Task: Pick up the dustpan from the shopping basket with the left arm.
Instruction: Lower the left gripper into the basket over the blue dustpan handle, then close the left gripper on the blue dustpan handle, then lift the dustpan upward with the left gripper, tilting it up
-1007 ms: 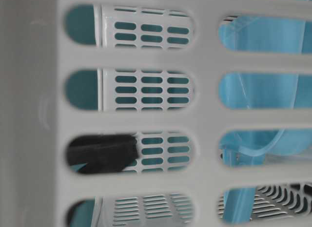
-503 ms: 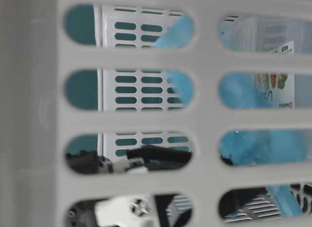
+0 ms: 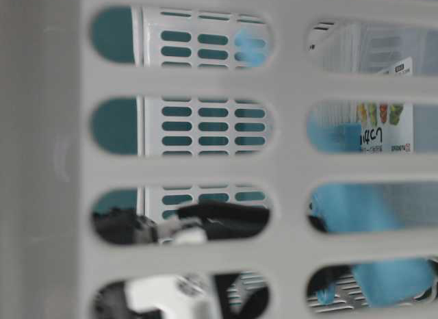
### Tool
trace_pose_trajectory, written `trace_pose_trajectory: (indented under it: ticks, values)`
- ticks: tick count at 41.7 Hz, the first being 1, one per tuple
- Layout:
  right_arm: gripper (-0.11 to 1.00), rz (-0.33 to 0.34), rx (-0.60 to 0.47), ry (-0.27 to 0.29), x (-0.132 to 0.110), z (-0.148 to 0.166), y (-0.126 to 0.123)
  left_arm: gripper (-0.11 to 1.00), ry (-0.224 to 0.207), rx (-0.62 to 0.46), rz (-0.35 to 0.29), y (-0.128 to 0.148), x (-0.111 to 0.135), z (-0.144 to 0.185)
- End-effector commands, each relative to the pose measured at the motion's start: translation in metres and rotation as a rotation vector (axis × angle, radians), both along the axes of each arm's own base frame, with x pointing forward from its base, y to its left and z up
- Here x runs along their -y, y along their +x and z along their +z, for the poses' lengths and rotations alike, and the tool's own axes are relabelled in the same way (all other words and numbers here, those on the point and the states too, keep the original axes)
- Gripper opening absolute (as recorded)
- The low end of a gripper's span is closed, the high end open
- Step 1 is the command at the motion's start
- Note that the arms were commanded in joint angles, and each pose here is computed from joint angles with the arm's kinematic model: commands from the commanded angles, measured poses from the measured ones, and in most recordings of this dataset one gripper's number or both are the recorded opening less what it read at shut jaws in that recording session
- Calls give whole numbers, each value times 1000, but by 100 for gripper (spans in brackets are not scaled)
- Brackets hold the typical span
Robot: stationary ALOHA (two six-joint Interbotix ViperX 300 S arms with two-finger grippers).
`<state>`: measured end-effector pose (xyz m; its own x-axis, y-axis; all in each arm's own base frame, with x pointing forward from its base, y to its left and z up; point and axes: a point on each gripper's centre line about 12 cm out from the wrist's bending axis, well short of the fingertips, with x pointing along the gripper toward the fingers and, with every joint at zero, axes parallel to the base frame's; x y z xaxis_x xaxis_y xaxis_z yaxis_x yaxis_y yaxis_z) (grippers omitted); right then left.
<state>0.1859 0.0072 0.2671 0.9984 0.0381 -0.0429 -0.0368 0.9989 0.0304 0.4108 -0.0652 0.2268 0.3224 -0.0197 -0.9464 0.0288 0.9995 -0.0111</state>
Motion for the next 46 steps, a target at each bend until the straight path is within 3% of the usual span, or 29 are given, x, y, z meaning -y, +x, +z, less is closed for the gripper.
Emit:
trace_pose_trajectory:
  ticks: [1,6,12,31,38,41,46]
  values:
    - [0,1,6,3,0,2,1,90,-11,94,-6,4,1,38]
    - [0,1,6,3,0,2,1,90,-7,96,-11,0,-1,58]
    - [0,1,4,3,0,1,1,90,11,27,-30,-9,-2,55]
    - [0,1,4,5,0,0,0,90,83,-128,-226,-4,9,-16]
    - [0,0,3,8,0,0,0,89,92,-152,-253,-10,7,-27]
    - [0,0,3,8,0,-1,0,81,88,-146,-240,-10,7,-24]
    - [0,0,3,9,0,-1,0,47,86,-115,-240,-9,8,-14]
